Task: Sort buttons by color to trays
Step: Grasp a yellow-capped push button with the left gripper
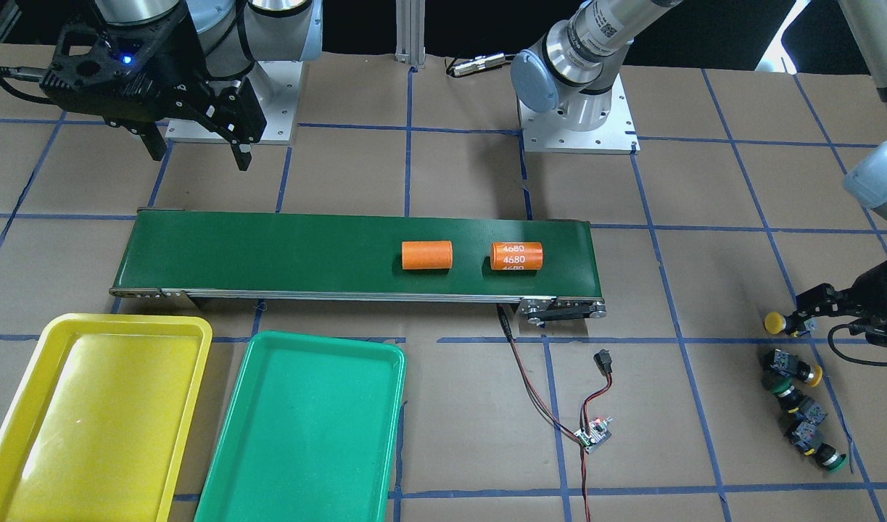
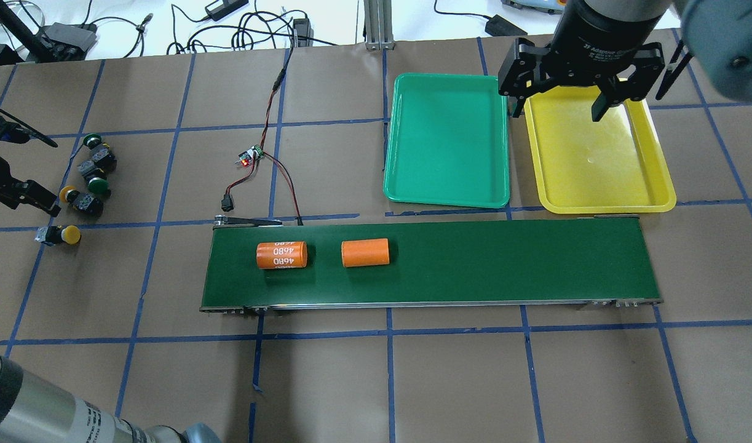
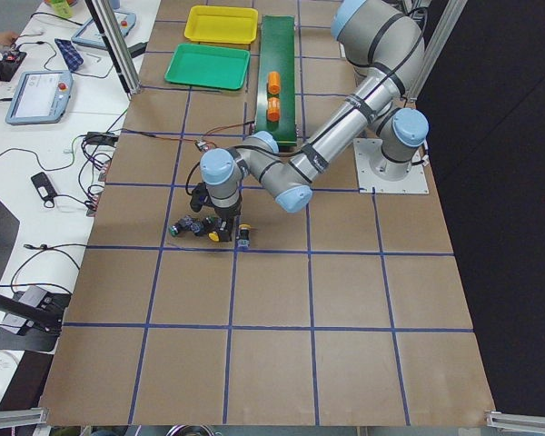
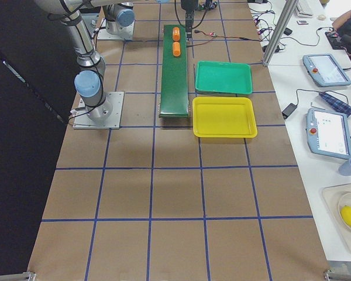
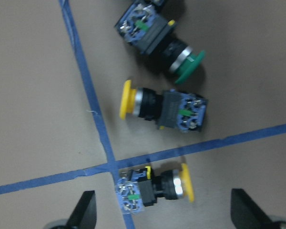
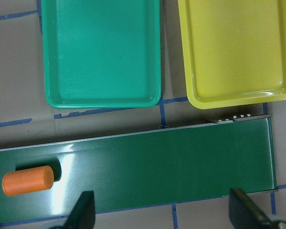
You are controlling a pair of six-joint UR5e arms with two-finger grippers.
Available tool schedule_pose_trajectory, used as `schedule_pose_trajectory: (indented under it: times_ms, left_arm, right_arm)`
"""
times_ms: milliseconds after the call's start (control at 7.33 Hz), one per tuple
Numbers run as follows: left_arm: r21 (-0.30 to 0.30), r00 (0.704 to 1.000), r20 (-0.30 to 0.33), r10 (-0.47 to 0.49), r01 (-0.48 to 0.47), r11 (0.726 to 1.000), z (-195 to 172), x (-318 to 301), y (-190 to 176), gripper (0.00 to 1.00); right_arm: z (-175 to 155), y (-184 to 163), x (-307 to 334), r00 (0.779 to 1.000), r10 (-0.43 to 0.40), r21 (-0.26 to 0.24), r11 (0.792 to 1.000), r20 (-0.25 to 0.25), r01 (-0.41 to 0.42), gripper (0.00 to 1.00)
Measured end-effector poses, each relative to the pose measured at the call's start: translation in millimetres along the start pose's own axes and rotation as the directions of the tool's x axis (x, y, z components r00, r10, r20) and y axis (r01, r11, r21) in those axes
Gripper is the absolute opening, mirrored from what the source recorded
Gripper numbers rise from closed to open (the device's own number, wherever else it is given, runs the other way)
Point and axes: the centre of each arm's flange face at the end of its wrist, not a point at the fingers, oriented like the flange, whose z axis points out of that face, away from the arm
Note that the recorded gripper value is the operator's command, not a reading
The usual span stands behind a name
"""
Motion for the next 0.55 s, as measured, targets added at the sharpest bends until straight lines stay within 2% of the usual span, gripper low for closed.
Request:
schedule_pose_trajectory:
  times_ms: [546]
  left_arm:
    - [-0.009, 0.996, -0.082, -0.023, 0.022, 1.0, 46, -2, -1, 1.0]
  right_arm:
    - [0, 0, 1, 1.0, 0.001, 0.0, 1.0, 0.0, -0.001, 1.0]
